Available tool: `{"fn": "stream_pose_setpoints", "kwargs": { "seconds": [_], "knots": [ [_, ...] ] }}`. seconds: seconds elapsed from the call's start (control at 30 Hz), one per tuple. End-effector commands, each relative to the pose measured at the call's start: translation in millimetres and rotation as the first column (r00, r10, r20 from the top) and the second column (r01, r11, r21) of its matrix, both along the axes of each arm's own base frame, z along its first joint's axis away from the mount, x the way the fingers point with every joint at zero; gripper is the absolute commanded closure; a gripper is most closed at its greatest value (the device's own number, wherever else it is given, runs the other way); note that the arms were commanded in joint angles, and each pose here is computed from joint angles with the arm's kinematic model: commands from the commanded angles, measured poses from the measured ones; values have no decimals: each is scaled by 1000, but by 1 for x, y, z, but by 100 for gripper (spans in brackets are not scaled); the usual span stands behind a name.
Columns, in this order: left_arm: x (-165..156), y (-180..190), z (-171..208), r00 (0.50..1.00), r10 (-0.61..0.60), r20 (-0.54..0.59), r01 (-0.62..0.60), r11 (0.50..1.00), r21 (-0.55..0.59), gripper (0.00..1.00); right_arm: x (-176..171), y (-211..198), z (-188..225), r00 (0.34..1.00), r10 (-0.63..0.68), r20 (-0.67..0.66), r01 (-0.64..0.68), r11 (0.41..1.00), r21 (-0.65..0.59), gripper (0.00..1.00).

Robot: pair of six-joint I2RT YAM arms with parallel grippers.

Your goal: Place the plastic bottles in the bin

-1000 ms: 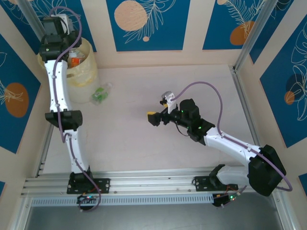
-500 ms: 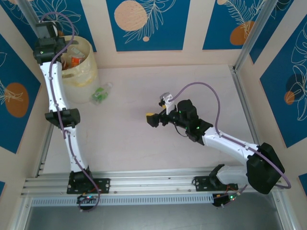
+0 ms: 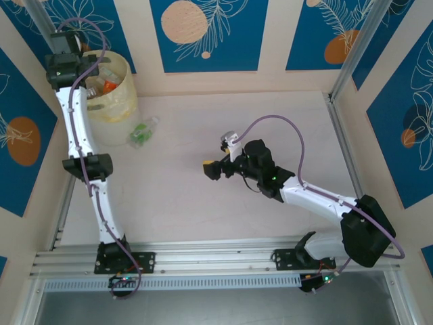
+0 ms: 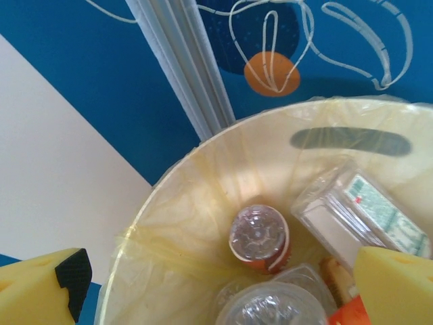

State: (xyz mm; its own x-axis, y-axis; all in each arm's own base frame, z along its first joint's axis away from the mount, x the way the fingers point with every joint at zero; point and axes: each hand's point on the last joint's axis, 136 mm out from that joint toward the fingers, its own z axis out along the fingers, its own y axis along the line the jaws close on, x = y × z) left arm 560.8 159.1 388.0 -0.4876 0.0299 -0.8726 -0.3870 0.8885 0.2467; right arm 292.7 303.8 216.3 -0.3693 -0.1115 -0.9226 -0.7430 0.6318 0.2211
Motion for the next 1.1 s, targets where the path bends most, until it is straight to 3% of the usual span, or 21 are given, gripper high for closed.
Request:
{"fn": "stream_pose_setpoints", "kwargs": {
  "seconds": [0.0, 0.23, 0.4, 0.5, 0.73, 0.9, 1.07],
  "knots": [
    [-35, -32, 62, 988, -80, 130, 90, 993, -72, 0, -1, 7, 12, 999, 21, 36, -22, 1000, 21, 0],
    [-48, -99, 55, 964, -246, 99, 261, 948, -181, 0, 1, 1, 7, 999, 5, 52, -6, 999, 32, 0],
    [-61, -149, 38, 937, -343, 64, 348, 930, -118, 0, 8, -8, 0, 999, -35, 28, 34, 998, 54, 0],
    [-69, -186, 20, 899, -437, 36, 437, 887, -150, 0, 13, -14, -4, 998, -68, 13, 67, 995, 74, 0],
    [-69, -249, -86, 869, -492, -50, 453, 833, -317, 0, 23, -31, -1, 987, -158, 6, 156, 979, 129, 0],
    [-70, -251, -158, 857, -451, -250, 409, 890, -203, 0, 22, -38, -5, 986, -165, -1, 164, 981, 107, 1],
    [-68, -228, -230, 848, -351, -396, 354, 933, -68, 0, 22, -46, -7, 981, -192, -11, 192, 975, 110, 1]
  ]
}}
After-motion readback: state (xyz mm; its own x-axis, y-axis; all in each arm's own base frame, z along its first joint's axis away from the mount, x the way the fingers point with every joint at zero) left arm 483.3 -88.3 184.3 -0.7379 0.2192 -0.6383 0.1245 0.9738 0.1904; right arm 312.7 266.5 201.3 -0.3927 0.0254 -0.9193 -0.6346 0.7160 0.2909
